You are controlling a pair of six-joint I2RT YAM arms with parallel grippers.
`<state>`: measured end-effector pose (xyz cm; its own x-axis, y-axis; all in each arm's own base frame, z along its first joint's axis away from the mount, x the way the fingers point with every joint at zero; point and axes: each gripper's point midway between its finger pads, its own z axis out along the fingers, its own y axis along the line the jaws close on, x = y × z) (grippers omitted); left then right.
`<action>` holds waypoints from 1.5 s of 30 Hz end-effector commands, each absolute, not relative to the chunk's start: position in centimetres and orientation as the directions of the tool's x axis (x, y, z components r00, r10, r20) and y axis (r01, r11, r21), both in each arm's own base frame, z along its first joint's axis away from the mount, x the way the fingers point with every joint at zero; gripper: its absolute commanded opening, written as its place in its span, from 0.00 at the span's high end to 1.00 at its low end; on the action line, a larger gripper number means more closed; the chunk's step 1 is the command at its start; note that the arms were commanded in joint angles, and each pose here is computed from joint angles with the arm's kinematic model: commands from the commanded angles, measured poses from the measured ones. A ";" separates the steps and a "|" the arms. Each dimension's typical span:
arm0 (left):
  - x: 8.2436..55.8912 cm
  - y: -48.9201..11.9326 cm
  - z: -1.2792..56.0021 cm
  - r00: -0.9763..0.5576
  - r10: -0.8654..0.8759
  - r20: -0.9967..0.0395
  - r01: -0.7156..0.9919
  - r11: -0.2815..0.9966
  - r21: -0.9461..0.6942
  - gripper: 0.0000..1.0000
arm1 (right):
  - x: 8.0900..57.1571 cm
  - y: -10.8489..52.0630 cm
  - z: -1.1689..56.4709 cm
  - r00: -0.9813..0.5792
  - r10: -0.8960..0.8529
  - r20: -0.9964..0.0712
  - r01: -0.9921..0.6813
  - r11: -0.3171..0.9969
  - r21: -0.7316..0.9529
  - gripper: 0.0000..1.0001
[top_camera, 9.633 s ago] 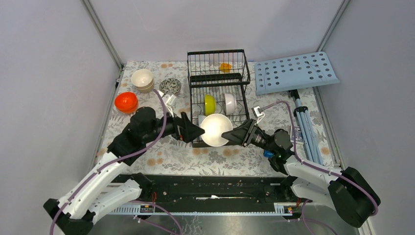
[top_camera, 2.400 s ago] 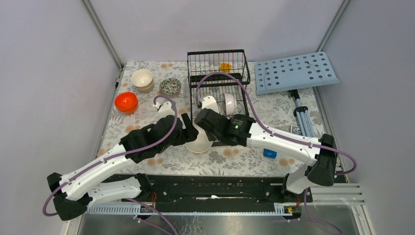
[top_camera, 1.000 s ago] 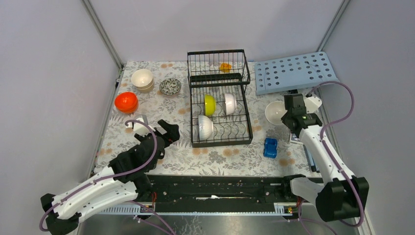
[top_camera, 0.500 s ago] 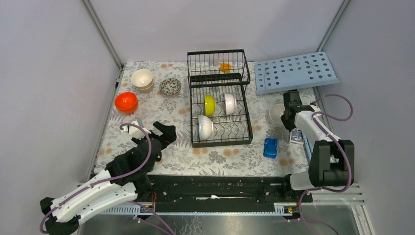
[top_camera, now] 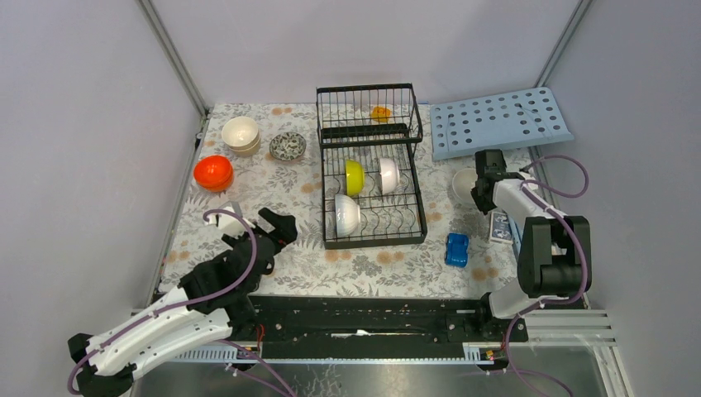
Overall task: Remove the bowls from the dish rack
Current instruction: Place the bowl at the center of the board, then pick up the bowl from the dish rack.
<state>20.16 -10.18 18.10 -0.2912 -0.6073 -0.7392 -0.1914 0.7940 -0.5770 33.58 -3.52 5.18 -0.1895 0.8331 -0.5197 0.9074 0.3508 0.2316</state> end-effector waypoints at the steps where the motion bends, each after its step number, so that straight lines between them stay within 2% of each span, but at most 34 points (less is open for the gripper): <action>1: 20.3 -10.5 18.4 -0.290 -0.603 -0.744 -0.181 0.797 -0.576 0.01 | 36.5 -3.3 6.5 -0.162 0.834 -0.528 0.874 0.370 0.316 1.00; 10: 20.5 -11.3 17.5 -0.335 -0.553 -0.763 -0.183 0.832 -0.523 0.01 | 36.5 -3.0 6.0 -0.242 0.810 -0.533 0.860 0.434 0.269 1.00; 16: 20.5 -11.3 17.4 -0.338 -0.551 -0.763 -0.184 0.834 -0.520 0.01 | 36.7 -2.7 6.2 -0.275 0.801 -0.531 0.843 0.467 0.267 0.75; 22: 20.5 -11.6 17.6 -0.343 -0.548 -0.763 -0.167 0.835 -0.525 0.01 | 36.9 -2.0 6.3 -0.282 0.814 -0.509 0.832 0.471 0.293 0.67; 25: 20.5 -11.7 17.5 -0.345 -0.548 -0.762 -0.159 0.834 -0.528 0.01 | 36.9 -1.9 7.0 -0.283 0.813 -0.508 0.821 0.479 0.310 0.56; 30: 20.4 -12.3 18.1 -0.361 -0.532 -0.766 -0.118 0.841 -0.529 0.01 | 37.2 -1.1 8.9 -0.293 0.812 -0.505 0.780 0.508 0.366 0.20; 35: 20.4 -12.5 18.4 -0.368 -0.521 -0.770 -0.098 0.845 -0.525 0.01 | 37.0 -0.2 12.2 -0.296 0.811 -0.505 0.721 0.536 0.438 0.03; 39: 20.3 -12.9 18.6 -0.380 -0.504 -0.776 -0.069 0.852 -0.519 0.01 | 36.3 1.3 16.1 -0.314 0.789 -0.527 0.618 0.592 0.517 0.00; 45: 20.1 -14.1 19.4 -0.414 -0.466 -0.782 -0.005 0.860 -0.510 0.01 | 33.4 5.1 23.3 -0.358 0.713 -0.603 0.362 0.701 0.614 0.00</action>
